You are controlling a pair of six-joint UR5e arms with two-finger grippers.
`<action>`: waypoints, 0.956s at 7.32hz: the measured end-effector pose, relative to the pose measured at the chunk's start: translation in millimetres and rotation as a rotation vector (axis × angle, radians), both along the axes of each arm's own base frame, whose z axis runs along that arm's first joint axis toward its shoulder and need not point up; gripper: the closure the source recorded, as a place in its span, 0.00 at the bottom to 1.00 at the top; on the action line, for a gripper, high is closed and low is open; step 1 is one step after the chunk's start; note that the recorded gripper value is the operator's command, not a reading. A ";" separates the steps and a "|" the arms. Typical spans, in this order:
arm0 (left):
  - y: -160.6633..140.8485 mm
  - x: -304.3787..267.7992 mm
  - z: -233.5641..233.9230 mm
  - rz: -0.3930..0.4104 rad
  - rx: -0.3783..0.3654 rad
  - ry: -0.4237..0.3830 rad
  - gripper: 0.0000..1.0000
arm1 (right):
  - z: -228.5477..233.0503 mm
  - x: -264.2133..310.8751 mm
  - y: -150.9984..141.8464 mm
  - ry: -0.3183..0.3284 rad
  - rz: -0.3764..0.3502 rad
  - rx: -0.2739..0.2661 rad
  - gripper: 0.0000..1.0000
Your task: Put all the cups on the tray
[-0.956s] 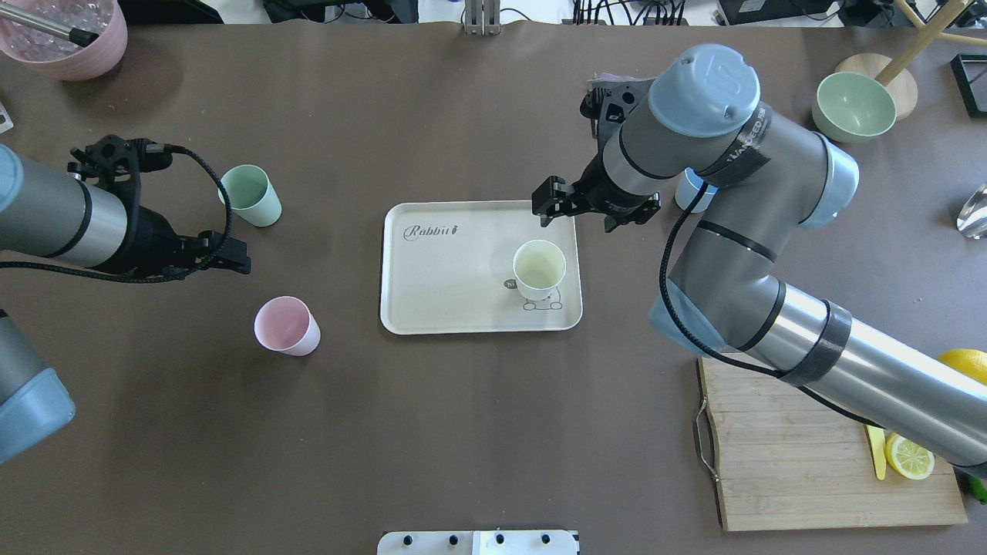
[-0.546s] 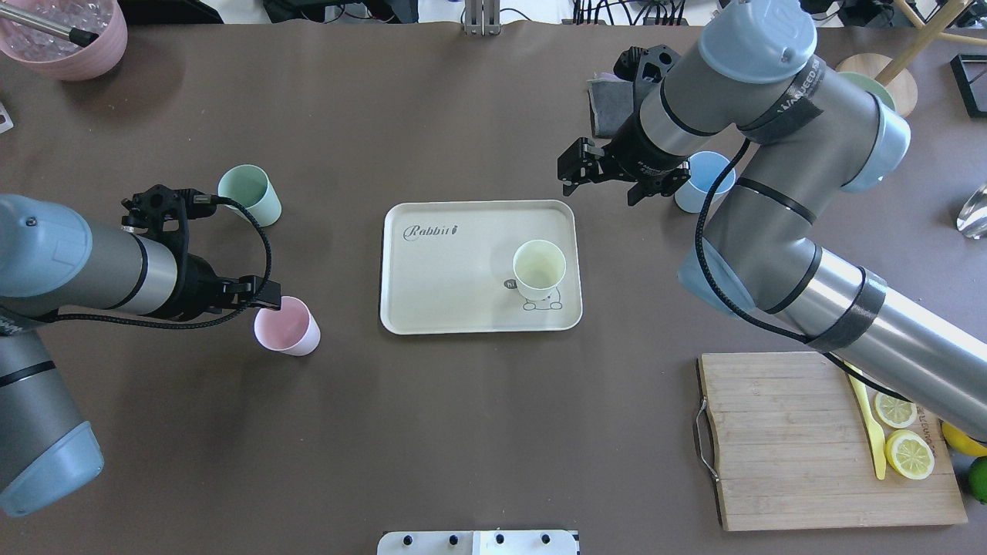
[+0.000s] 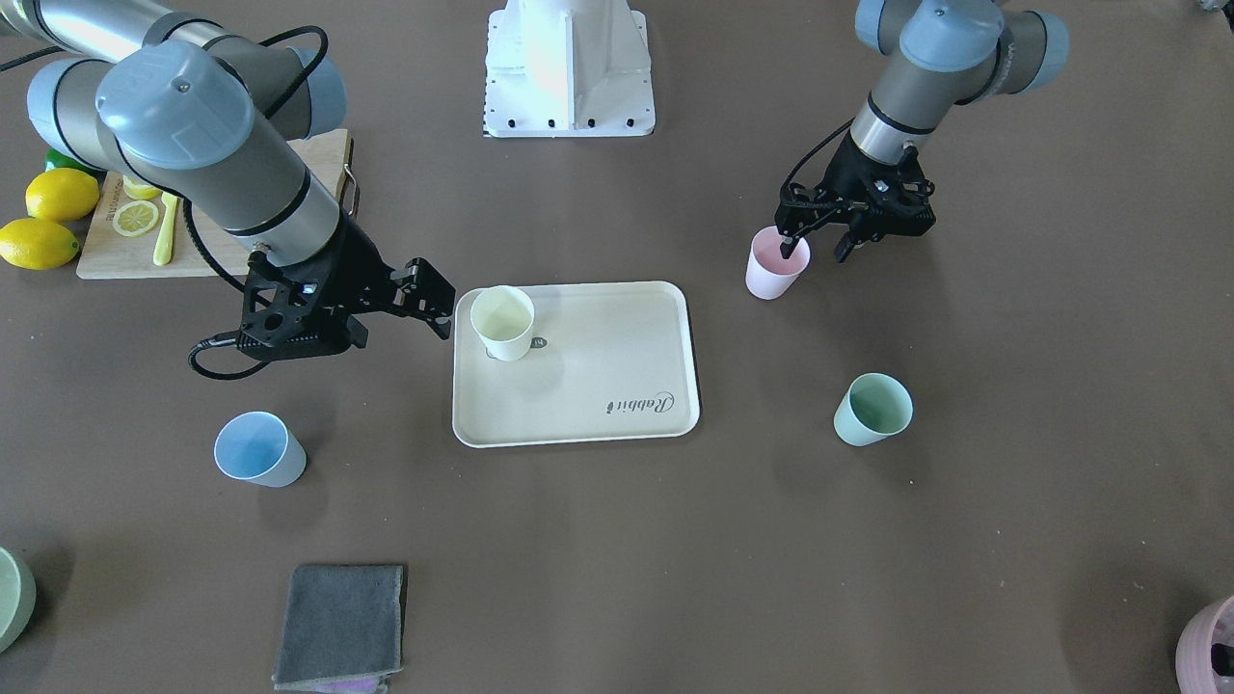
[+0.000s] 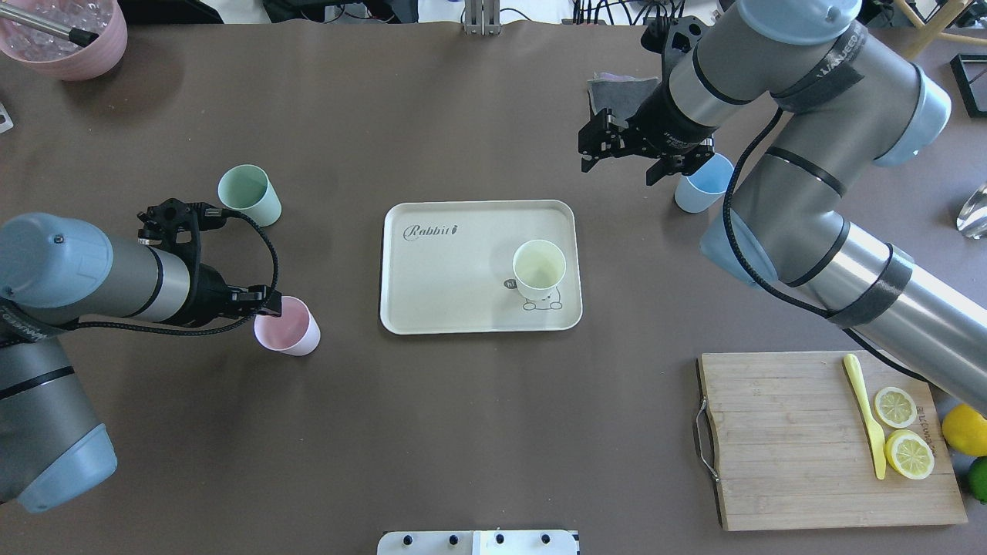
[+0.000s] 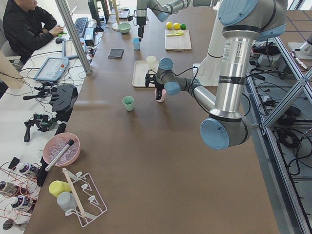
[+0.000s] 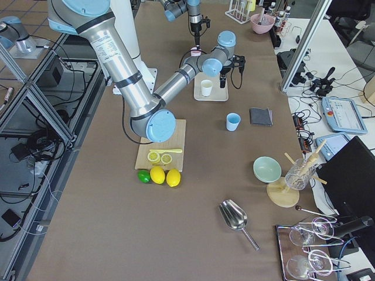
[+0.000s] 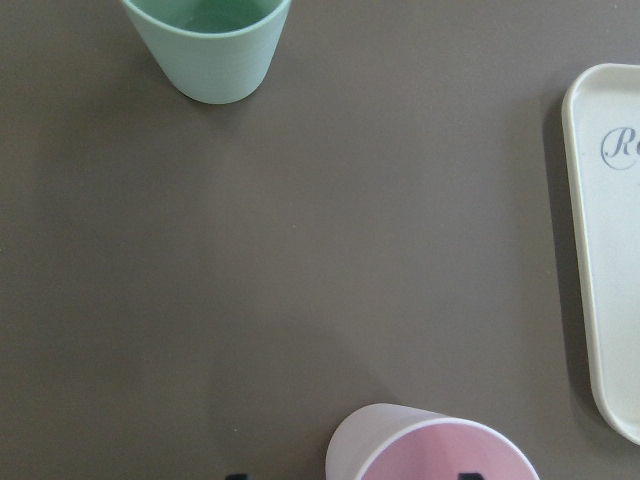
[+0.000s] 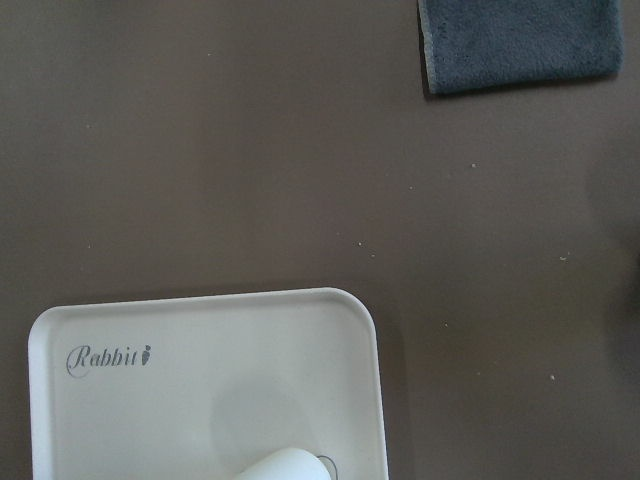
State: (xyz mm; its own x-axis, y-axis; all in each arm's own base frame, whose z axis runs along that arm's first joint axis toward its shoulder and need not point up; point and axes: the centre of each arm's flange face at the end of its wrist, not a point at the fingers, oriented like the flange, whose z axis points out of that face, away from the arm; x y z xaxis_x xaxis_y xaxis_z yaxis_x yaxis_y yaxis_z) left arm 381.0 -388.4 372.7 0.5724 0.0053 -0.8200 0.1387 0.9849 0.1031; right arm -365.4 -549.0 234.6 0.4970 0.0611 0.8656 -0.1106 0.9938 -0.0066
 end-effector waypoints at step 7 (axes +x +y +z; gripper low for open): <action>16.5 21.0 1.8 0.015 -0.004 0.007 1.00 | 18.1 46.5 -18.8 -0.007 0.015 -0.008 0.00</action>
State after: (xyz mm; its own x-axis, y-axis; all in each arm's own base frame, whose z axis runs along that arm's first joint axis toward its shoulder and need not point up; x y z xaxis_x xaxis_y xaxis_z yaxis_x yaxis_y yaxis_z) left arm 402.1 -371.9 374.5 0.5666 0.0105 -0.8239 0.1247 0.9873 0.0984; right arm -319.0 -567.8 252.7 0.4897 0.0753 0.8687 -0.1258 0.9919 -0.0151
